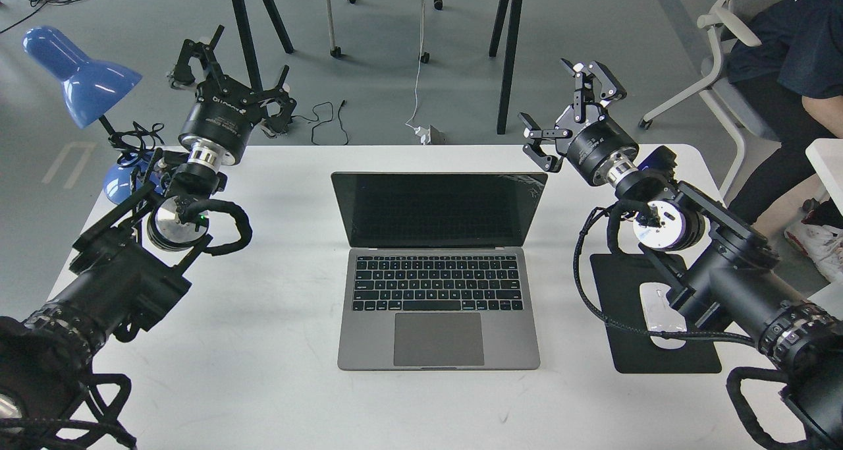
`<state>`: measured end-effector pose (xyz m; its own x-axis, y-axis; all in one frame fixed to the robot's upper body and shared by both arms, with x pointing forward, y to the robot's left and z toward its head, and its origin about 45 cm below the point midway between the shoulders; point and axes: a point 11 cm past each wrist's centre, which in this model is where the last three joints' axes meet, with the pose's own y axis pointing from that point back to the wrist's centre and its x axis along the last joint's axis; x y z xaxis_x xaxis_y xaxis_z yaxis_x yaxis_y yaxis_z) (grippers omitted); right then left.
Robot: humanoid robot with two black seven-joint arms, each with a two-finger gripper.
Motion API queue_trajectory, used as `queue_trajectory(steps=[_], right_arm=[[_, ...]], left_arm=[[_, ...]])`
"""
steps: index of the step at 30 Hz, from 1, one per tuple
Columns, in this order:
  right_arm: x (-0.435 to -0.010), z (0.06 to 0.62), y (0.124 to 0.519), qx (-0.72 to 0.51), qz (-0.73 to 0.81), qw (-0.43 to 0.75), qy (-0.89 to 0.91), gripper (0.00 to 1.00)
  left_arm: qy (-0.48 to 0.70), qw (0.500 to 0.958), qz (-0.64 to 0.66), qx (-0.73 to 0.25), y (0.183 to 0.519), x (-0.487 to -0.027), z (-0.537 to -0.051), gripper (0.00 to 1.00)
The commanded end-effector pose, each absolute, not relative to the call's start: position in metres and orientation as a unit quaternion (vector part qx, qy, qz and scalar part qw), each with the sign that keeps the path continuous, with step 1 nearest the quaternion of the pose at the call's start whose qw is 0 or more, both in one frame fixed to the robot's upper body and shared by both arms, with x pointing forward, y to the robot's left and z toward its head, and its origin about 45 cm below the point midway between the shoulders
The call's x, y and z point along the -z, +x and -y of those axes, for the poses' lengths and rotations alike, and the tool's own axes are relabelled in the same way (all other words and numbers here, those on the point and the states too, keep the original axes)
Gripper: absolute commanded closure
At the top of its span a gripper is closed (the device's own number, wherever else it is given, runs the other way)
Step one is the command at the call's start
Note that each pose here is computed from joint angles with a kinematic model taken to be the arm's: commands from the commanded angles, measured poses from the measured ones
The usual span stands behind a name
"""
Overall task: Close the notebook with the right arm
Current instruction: 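Push the laptop screen down toward the keyboard with the right gripper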
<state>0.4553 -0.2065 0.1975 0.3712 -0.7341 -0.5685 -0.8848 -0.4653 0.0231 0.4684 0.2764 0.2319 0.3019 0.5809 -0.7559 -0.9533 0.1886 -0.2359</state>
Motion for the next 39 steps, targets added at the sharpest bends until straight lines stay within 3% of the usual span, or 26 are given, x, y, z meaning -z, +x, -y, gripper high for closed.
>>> queue_trajectory(steps=[1,11,39], right_arm=[[-0.191,0.185,0.438,-0.274,-0.461,0.131,-0.834,0.0],[-0.174,0.2,0.413,-0.282,-0.456,0.111,-0.837,0.0],[-0.091,0.188,0.339,-0.187,-0.342,-0.157,-0.907,0.0]], left_arm=[[-0.355,0.725,-0.262,-0.529,0.468,-0.232,-0.276,0.0],[-0.355,0.725,-0.263,-0.529,0.468,-0.232,-0.276,0.0],[-0.353,0.725,-0.263,-0.529,0.468,-0.232,-0.276,0.0]])
